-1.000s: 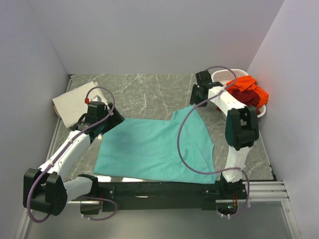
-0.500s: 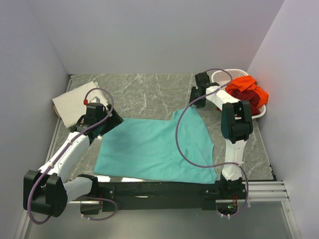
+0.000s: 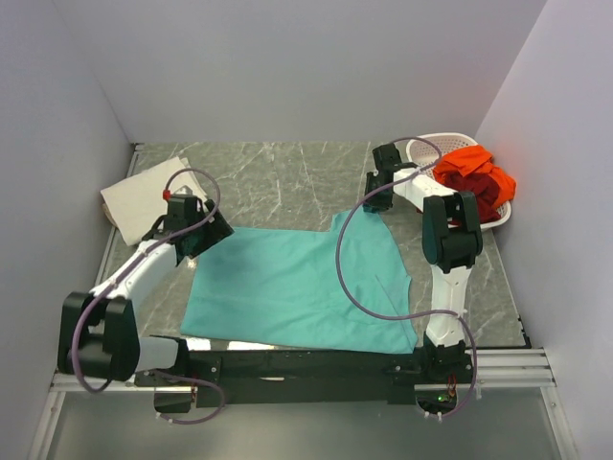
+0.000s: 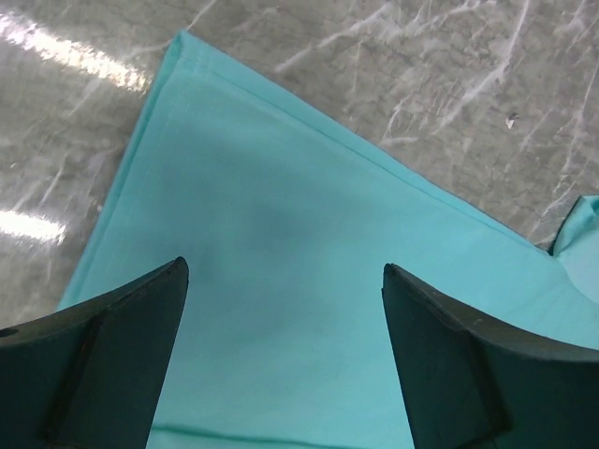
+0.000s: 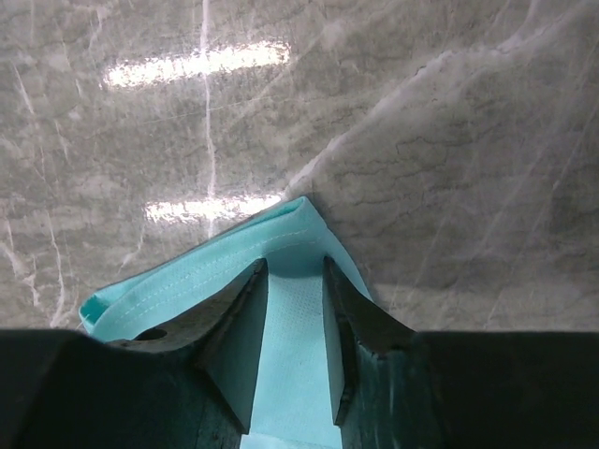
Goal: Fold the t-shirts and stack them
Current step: Fold the tshirt
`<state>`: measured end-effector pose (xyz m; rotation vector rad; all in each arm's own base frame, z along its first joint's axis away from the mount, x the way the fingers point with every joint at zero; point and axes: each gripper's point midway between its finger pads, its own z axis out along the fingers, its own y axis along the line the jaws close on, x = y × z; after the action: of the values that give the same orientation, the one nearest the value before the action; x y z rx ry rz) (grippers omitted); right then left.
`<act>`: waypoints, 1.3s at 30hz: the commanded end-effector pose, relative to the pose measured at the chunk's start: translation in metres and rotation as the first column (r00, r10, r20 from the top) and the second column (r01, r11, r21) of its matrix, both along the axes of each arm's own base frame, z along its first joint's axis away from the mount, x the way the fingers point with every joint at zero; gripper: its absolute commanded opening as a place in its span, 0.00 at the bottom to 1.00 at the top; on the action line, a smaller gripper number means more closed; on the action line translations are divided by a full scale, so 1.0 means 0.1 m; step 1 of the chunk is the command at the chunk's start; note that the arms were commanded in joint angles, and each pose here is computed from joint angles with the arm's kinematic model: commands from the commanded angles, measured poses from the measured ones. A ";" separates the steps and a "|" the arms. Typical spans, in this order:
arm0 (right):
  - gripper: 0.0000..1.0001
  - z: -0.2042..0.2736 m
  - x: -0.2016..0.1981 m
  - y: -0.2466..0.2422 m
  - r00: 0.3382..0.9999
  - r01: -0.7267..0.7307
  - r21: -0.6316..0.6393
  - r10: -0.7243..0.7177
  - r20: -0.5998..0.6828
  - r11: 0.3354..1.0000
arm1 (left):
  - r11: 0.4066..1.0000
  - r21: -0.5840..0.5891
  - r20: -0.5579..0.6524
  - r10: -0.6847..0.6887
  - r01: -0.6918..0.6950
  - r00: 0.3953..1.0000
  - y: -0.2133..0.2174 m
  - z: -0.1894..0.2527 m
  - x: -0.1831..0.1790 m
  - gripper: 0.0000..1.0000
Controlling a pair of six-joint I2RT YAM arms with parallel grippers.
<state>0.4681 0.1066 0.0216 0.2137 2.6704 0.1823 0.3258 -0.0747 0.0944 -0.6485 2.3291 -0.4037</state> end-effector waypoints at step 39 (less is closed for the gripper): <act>0.29 0.05 0.26 -0.06 0.999 0.042 -0.039 -0.042 -0.003 0.998 | 0.992 -0.003 0.005 -0.129 0.129 0.992 -0.17 -0.19 0.82 0.88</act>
<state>0.4880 0.1045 0.0229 0.2460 2.6796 0.1335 0.3971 -0.0933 0.0650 -0.5436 2.3969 -0.4739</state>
